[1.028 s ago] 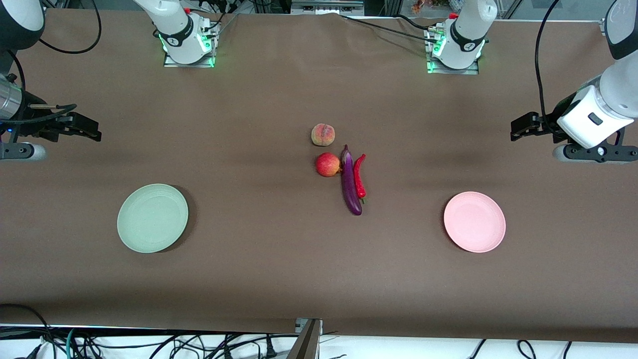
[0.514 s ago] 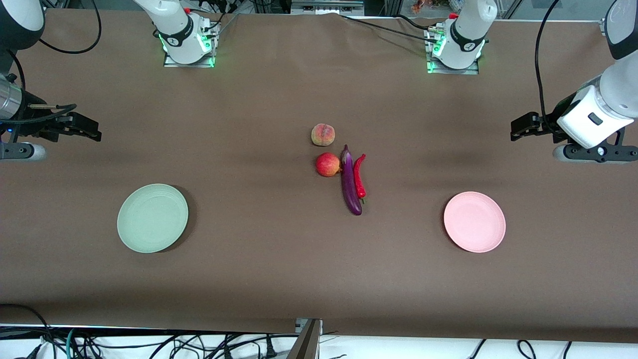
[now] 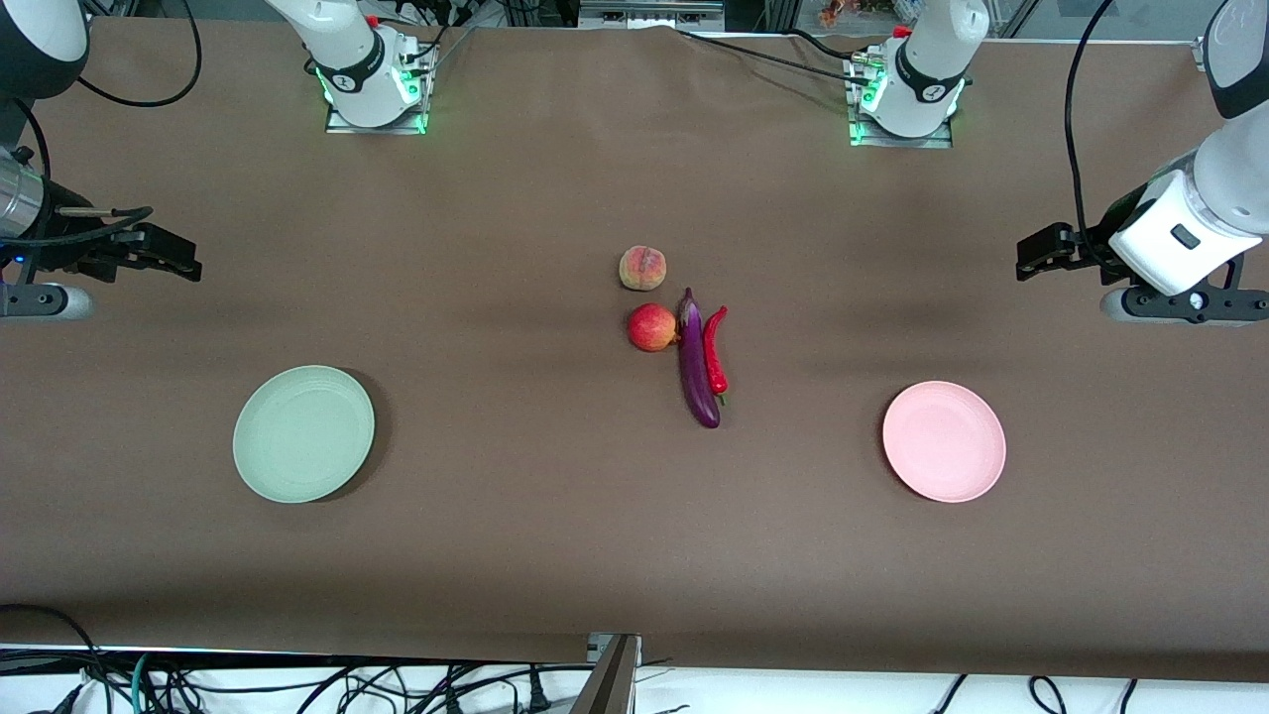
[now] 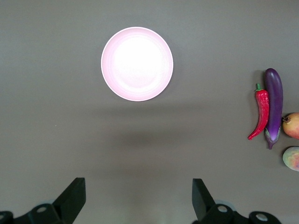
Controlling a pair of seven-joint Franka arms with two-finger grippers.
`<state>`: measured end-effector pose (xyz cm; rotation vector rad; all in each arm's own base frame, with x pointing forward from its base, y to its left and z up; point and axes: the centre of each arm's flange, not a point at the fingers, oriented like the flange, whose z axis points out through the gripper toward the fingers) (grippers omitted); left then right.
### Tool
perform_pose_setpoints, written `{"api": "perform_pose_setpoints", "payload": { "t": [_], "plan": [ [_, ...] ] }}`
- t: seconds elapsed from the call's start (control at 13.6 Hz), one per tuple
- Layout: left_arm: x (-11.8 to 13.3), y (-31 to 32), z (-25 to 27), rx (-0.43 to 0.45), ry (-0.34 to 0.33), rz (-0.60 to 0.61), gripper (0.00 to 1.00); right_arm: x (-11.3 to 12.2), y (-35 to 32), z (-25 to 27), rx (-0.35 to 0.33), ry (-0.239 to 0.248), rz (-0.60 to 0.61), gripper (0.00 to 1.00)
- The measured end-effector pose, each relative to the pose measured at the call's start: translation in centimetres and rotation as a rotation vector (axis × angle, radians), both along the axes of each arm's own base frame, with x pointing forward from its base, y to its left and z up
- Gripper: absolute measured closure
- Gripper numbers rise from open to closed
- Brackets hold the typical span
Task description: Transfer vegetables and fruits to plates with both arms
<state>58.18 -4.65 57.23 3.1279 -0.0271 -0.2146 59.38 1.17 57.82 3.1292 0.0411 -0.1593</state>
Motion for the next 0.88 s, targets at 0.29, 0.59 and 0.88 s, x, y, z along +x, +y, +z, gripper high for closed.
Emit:
{"api": "perform_pose_setpoints", "payload": {
  "t": [0.29,0.59,0.88],
  "plan": [
    [0.01,0.00,-0.03,0.000,0.001,0.000,0.00,0.00,-0.03,0.00,0.000,0.000,0.000,0.00],
    [0.01,-0.05,-0.03,0.000,0.001,-0.001,0.00,0.02,-0.04,-0.05,0.000,0.001,-0.001,0.00],
    [0.02,-0.19,-0.18,0.000,0.004,-0.003,0.00,0.07,-0.05,-0.16,0.000,0.003,-0.001,0.00]
  ]
}}
